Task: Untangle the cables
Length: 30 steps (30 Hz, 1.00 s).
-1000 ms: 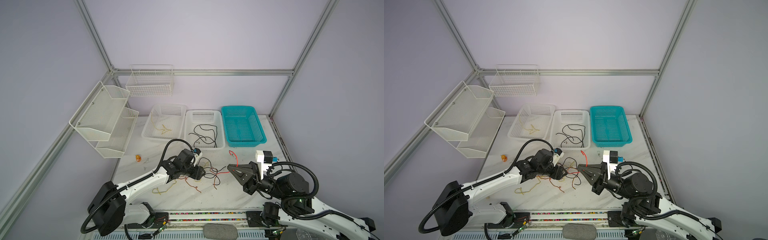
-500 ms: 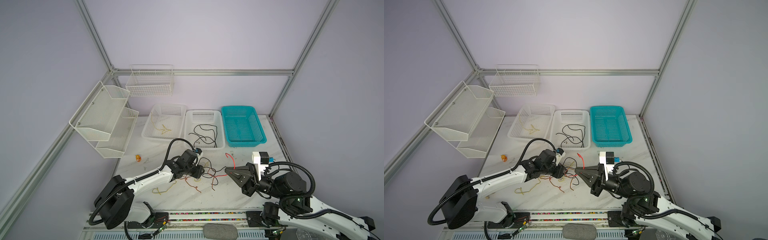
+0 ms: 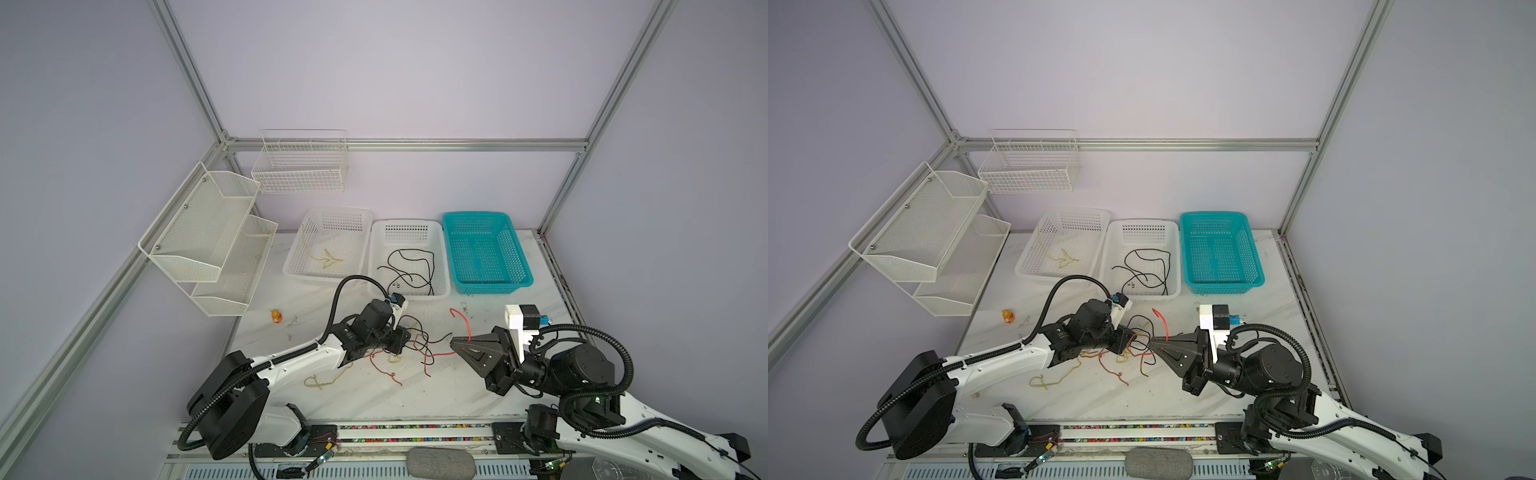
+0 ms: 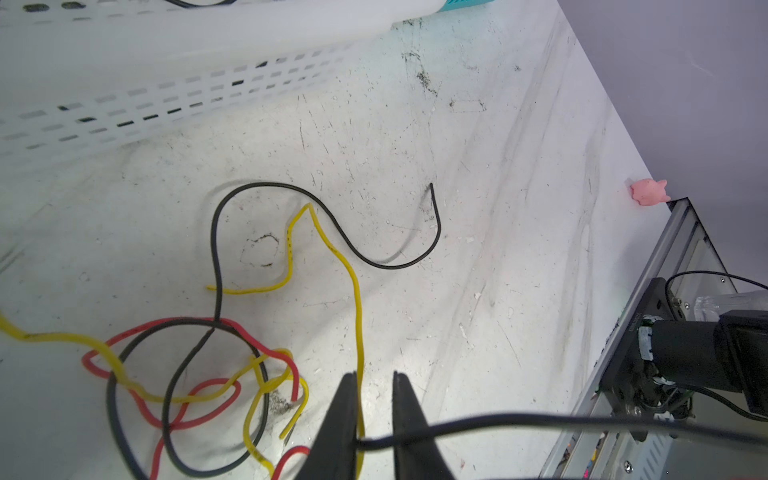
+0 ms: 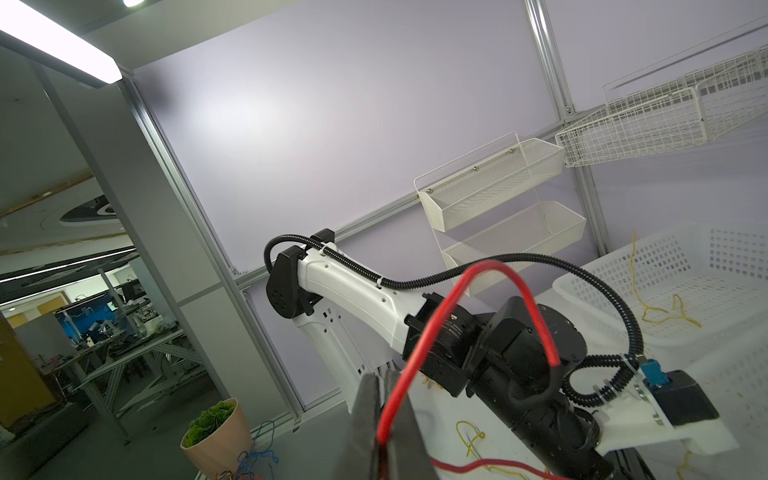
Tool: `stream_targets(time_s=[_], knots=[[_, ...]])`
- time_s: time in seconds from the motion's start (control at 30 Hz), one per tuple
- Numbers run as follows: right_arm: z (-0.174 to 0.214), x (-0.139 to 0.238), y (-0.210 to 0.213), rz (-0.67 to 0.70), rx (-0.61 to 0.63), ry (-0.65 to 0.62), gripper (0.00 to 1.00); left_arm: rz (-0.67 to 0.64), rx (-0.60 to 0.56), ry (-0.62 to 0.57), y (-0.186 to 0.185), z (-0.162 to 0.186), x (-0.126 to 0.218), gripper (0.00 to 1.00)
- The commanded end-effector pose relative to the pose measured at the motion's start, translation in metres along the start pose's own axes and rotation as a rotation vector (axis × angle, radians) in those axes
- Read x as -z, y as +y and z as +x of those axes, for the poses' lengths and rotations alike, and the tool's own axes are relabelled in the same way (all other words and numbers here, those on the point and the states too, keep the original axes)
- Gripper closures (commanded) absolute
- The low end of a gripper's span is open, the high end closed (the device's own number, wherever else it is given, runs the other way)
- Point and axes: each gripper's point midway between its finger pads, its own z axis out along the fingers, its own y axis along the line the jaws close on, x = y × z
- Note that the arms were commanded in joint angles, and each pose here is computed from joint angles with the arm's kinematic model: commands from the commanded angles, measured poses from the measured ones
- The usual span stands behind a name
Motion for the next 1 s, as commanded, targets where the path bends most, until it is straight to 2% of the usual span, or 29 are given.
stream_targets(time_s=[0.0,0.1,0.3,0.5,0.63,0.97], knots=[[-0.013,0.003,0.006,-0.021,0.004,-0.054,1.00,0.006,-0.014,-0.050,-0.002,-0.005,0.009,0.91],[-0.014,0.008,-0.006,0.046,-0.021,-0.079,1.00,-0.034,-0.033,-0.068,0.001,-0.011,0.023,1.00],[-0.009,0.031,-0.048,0.244,-0.101,-0.182,1.00,-0.115,-0.073,-0.153,0.000,-0.040,0.072,1.00],[0.009,0.048,-0.086,0.404,-0.183,-0.243,1.00,-0.101,-0.098,-0.266,-0.016,-0.067,0.122,1.00],[0.032,0.056,-0.115,0.527,-0.225,-0.236,1.00,-0.087,-0.099,-0.348,-0.028,-0.086,0.157,1.00],[0.078,0.070,-0.159,0.715,-0.266,-0.204,1.00,-0.070,-0.113,-0.611,-0.052,-0.137,0.250,1.00]])
